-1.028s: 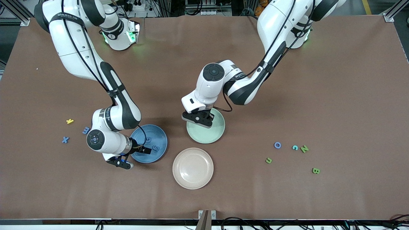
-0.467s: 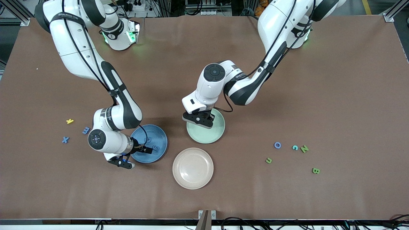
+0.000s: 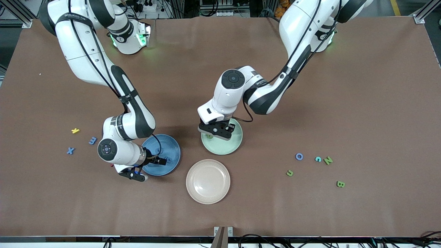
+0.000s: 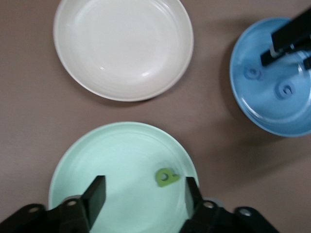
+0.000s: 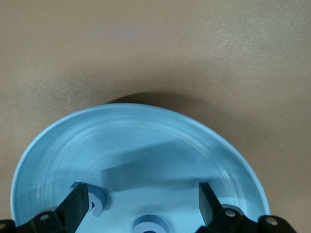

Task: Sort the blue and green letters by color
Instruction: 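Move the left gripper back to green letters while the right gripper returns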

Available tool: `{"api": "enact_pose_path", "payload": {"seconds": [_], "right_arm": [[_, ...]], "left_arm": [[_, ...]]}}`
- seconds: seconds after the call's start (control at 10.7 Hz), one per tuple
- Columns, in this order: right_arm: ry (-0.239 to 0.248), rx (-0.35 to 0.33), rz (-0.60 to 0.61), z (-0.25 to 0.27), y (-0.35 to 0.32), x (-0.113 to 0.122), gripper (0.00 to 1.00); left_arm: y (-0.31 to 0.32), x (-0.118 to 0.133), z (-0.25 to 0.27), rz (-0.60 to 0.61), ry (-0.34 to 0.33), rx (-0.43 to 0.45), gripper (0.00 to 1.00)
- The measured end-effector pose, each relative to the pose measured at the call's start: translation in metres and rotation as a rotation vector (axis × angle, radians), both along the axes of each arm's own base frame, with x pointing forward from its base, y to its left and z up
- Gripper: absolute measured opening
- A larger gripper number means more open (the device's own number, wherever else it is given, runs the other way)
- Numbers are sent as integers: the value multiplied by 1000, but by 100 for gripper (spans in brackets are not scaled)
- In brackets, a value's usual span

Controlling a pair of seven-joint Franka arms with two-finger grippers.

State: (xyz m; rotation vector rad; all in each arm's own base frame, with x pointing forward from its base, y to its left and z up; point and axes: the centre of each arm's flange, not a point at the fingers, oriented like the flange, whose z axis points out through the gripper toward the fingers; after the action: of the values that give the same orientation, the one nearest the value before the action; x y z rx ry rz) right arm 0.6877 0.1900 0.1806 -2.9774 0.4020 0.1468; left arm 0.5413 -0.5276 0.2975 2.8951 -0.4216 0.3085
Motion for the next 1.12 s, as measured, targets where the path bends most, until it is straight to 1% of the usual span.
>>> {"api": "enact_pose_path", "payload": {"seconds": [0.19,0.28,0.47,0.65,0.75,0.84,1.03,1.12], "right_arm": [[-1,0,7,0,5,-1,100],[-1,0,7,0,5,-1,100],[-1,0,7,0,5,-1,100],[-1,0,7,0,5,-1,100],[-1,0,7,0,5,-1,100],[-1,0,7,0,5,-1,100],[-2,0,8,0,6,-1,100],[-2,0,8,0,6,-1,100]], "left_arm": [[41,33,21,65,-5,18,97],[72,53,33,80,-5,44,100],[127,81,42,133,16,83,100],[153,92,35,157,31,99,100],[160,94,32,125,29,111,100],[168,99,27,75,5,141,100],[188,115,3,-58,-84,214,100],[197,123,-12,-142,-116,228,100]]}}
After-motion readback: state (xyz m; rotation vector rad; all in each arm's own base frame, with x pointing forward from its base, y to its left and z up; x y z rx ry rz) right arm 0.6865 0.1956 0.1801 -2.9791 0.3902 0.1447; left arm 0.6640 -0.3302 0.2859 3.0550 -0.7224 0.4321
